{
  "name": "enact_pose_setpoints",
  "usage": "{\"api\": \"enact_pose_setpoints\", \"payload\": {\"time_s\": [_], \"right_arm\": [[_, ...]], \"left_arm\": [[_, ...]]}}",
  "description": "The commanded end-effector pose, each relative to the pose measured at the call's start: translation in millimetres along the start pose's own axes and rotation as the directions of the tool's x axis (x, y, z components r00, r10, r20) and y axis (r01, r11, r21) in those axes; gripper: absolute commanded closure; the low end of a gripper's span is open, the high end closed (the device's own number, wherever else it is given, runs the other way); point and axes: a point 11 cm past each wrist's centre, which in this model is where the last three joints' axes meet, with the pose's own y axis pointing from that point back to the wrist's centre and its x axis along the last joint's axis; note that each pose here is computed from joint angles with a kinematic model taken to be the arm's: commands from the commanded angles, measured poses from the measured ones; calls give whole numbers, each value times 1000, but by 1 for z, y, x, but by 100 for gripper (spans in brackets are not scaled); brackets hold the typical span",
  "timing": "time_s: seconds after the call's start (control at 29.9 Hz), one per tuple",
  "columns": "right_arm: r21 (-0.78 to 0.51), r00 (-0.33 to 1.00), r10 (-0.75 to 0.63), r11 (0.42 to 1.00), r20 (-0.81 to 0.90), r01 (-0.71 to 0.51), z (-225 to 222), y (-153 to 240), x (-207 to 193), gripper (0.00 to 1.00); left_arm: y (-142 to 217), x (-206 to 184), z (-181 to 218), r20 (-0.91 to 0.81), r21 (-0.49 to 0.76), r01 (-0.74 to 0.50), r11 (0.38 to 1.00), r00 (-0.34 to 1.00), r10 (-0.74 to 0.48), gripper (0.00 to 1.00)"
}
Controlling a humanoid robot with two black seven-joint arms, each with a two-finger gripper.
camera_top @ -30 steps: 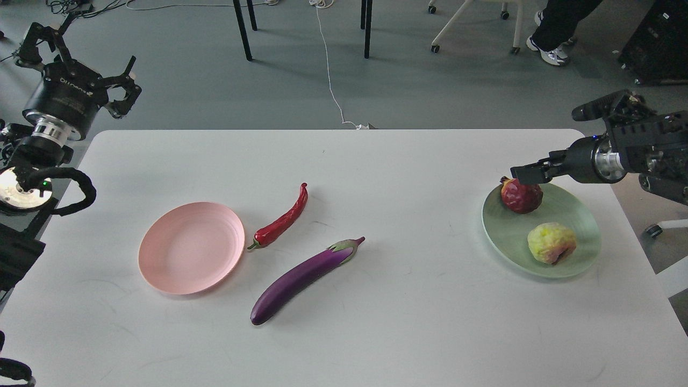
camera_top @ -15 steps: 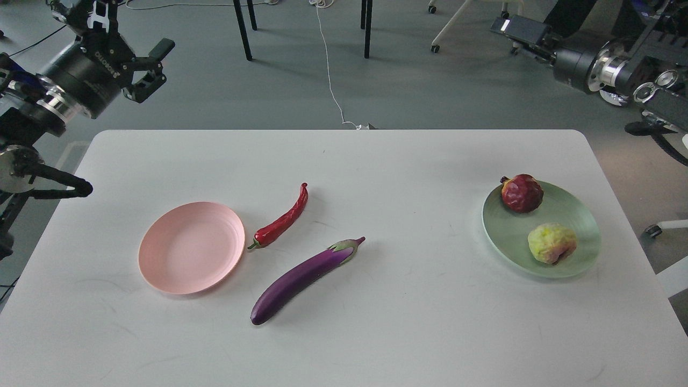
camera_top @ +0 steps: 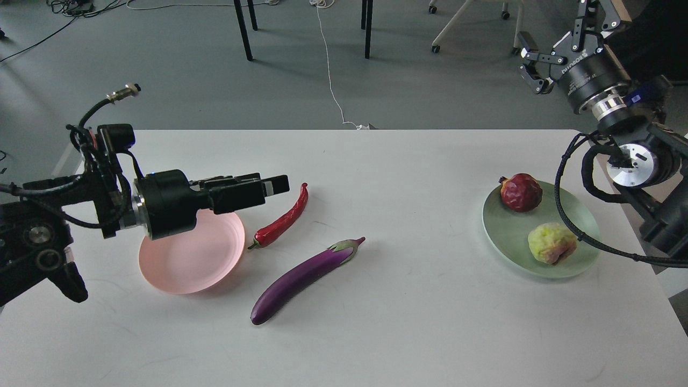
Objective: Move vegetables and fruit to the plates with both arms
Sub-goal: 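Lower the left gripper and grasp the purple eggplant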
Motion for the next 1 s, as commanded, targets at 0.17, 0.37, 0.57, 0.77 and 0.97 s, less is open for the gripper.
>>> {"api": "enact_pose_setpoints", "payload": {"time_s": [0.17,0.37,0.57,0.77,0.97], "right_arm": [[29,950,120,991,289,-134,50,72,30,1],[15,939,121,991,322,-132,59,86,26,1],[39,941,117,990,318,-136,49,84,29,1],[39,939,113,990,325,-132,52,82,26,1],[41,939,104,991,327,-125,52,79,23,1]], "left_arm": [[-51,-64,13,370,49,229,972,900,-230,18],[-84,-93,-11,483,218,271,937,805,-345,31],[-84,-103,-35,440,295,280,913,809,-390,46],[-82,-110,-38,425,310,288,906,810,-403,82],[-81,-106,-31,435,299,260,918,819,-374,95]]}}
